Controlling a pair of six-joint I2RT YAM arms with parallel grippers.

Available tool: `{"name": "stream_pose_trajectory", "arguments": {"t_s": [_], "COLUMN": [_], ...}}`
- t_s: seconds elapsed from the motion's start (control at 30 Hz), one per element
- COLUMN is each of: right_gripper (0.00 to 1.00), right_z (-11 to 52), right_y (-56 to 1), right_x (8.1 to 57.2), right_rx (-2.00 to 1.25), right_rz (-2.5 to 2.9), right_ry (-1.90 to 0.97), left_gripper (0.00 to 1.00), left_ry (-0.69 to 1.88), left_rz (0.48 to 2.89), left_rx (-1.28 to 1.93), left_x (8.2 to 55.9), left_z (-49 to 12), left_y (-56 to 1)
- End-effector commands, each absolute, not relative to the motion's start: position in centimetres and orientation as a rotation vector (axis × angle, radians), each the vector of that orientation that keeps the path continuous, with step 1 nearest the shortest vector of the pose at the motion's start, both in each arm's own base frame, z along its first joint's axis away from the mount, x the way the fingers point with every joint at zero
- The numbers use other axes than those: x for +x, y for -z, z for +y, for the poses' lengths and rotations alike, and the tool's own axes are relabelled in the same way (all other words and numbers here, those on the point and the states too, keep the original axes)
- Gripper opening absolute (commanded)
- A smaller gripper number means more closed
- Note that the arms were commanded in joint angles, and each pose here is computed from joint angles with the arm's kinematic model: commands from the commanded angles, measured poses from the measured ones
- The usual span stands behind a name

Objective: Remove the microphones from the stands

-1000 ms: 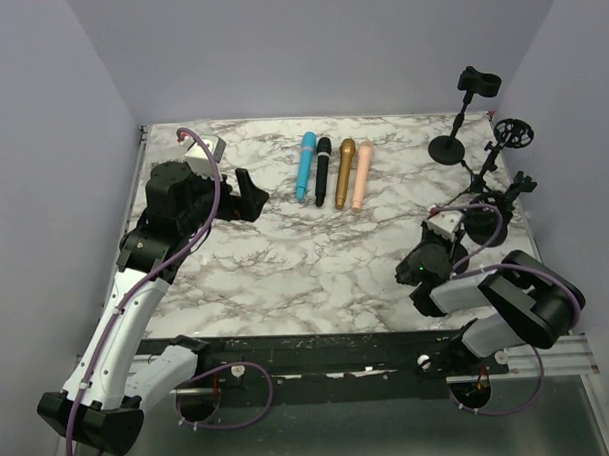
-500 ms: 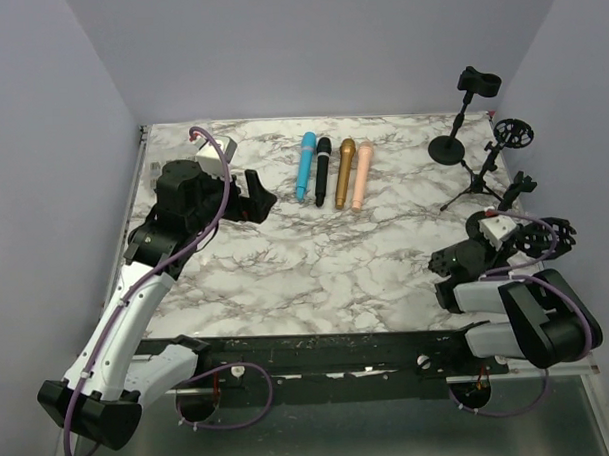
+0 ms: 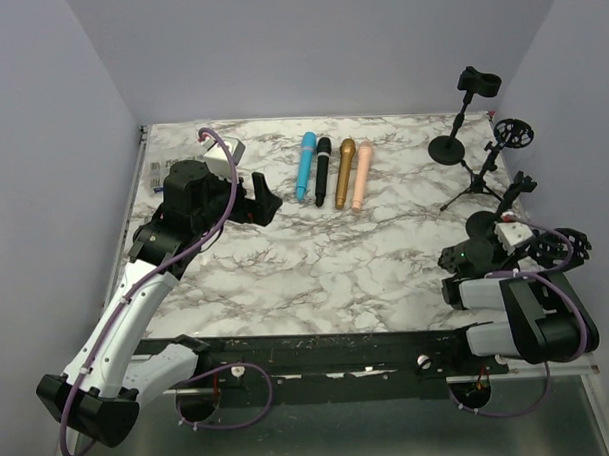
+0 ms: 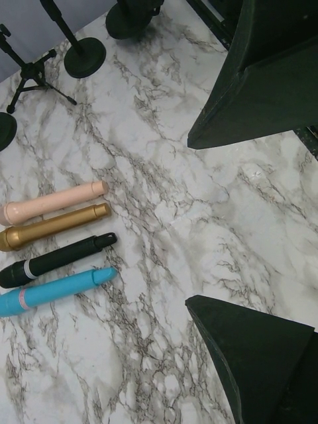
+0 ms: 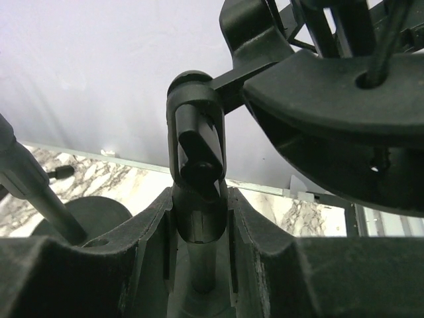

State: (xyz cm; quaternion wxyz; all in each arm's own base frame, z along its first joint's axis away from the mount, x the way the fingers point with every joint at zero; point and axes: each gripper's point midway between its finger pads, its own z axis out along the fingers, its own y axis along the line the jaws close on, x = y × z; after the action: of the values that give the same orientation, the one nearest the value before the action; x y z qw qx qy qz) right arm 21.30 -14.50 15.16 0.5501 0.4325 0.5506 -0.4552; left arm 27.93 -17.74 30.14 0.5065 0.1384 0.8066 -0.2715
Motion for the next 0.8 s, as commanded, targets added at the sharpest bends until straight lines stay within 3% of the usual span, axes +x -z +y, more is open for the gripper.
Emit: {"name": "stream_pose_trajectory", "arguments": {"t_s": [0.0,0.27,0.33,0.77], "right_gripper": [0.22,0.25,0.01,0.01], "right_z": [-14.5,-14.9,-15.5,-17.2], "right_y": [-16.8,-14.6,-14.3,-13.1], "right_x": [22.2,24.4,24.6,23.1], "right_rx": [1.115,1.166,1.159,1.154], "right_rz": [1.169,1.295,1.336,1.479], "right_ry": [0.927,0.814,0.814,1.08], "left_gripper": [0.94,0.95,0.95,0.95], "left_ry": [0.63,0.632,0.635,0.671], "left_rz": [1.935,1.921,1.922,1.945], "left_rx": [0.342,0.346,0.347,0.361], "left_x": [27.9,27.7,27.6,27.7], "left_z": [-17.6,-17.6,-17.7,-18.4], "left_y": [-30.3,-30.6,-30.6,-30.0]}}
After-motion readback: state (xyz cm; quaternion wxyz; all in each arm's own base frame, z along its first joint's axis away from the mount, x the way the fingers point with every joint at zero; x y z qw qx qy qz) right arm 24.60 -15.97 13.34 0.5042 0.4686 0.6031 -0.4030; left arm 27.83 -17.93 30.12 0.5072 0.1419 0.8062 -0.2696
